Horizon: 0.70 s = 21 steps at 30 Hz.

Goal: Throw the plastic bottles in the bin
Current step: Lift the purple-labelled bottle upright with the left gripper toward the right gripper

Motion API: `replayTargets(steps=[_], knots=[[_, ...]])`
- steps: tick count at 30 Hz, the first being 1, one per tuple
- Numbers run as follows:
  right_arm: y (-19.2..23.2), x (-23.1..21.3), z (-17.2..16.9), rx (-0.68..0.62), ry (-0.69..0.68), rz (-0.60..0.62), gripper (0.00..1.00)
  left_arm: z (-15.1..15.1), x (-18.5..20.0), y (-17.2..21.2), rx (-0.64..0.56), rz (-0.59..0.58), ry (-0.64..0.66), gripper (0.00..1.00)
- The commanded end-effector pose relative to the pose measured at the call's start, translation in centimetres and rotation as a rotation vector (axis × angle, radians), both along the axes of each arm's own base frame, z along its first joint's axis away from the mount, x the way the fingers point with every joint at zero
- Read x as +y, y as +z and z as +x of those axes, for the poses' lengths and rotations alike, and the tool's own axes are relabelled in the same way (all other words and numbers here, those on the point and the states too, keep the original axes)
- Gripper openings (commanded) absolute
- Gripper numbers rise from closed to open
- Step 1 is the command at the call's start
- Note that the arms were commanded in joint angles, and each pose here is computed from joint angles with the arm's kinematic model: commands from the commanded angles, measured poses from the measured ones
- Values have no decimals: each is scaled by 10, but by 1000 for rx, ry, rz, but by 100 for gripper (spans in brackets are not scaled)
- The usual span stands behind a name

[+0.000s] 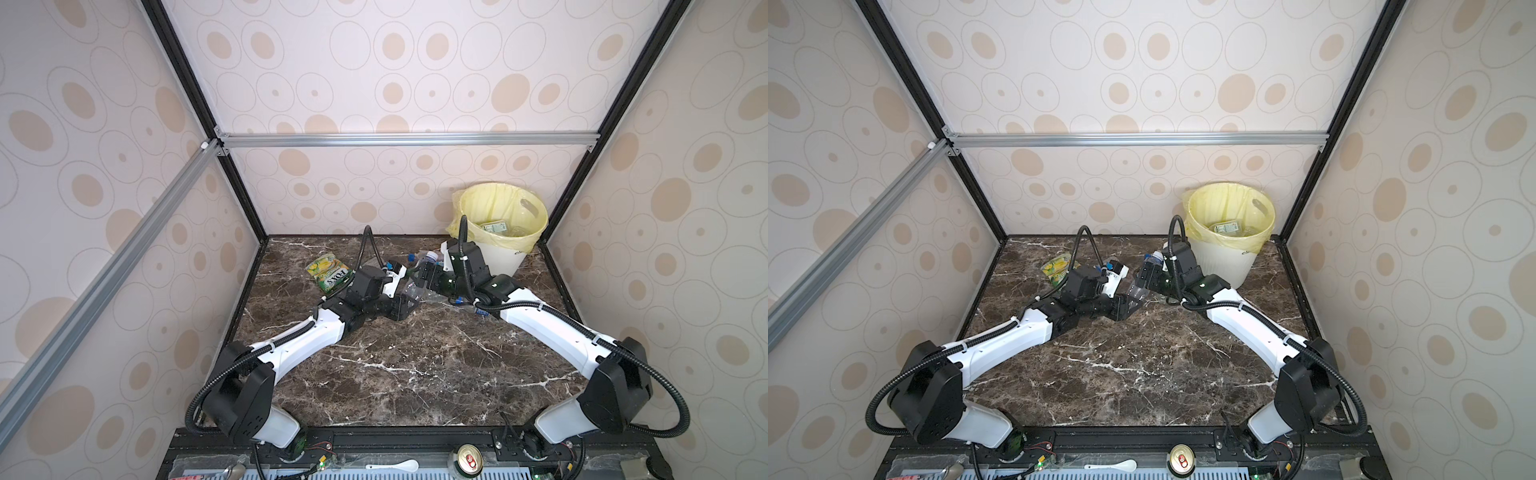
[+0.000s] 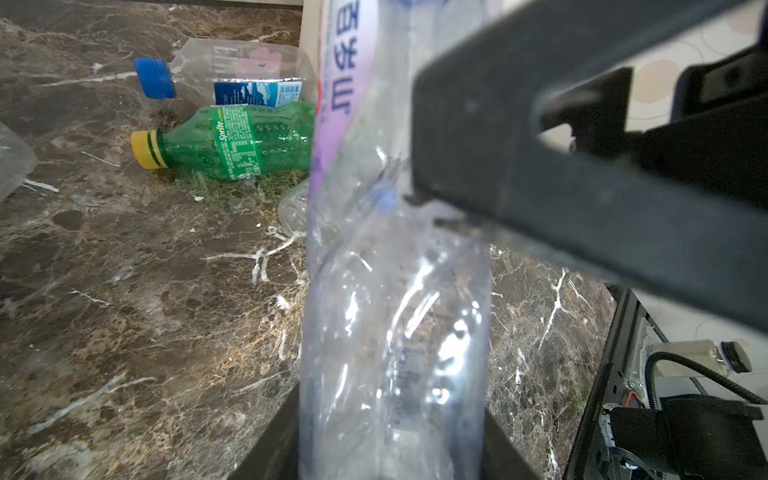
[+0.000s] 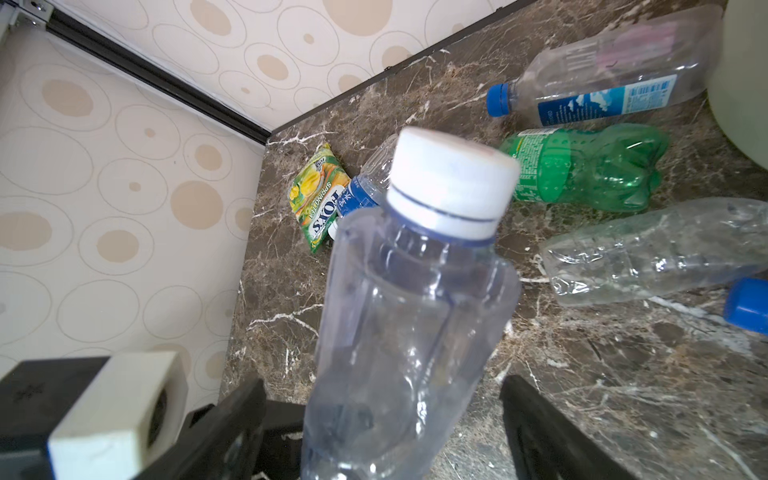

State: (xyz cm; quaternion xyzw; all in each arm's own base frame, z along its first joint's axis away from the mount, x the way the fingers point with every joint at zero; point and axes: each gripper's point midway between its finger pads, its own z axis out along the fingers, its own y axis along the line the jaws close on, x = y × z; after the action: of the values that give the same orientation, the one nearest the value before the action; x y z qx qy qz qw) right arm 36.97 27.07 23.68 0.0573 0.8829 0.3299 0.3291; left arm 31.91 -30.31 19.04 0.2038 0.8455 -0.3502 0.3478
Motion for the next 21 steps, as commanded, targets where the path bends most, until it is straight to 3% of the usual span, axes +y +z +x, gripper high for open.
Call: replayTargets(steps=[1,13,21], knots=[[7,4,6,-2,-3,38,87,-4,-7,29,-57,-79,-14,50],[13,2,2,-21,5,45,59,-4,-9,50,-98,-110,-13,58],[37,-11,-1,-86,4,-22,51,0,-1,64,-145,-68,14,72]])
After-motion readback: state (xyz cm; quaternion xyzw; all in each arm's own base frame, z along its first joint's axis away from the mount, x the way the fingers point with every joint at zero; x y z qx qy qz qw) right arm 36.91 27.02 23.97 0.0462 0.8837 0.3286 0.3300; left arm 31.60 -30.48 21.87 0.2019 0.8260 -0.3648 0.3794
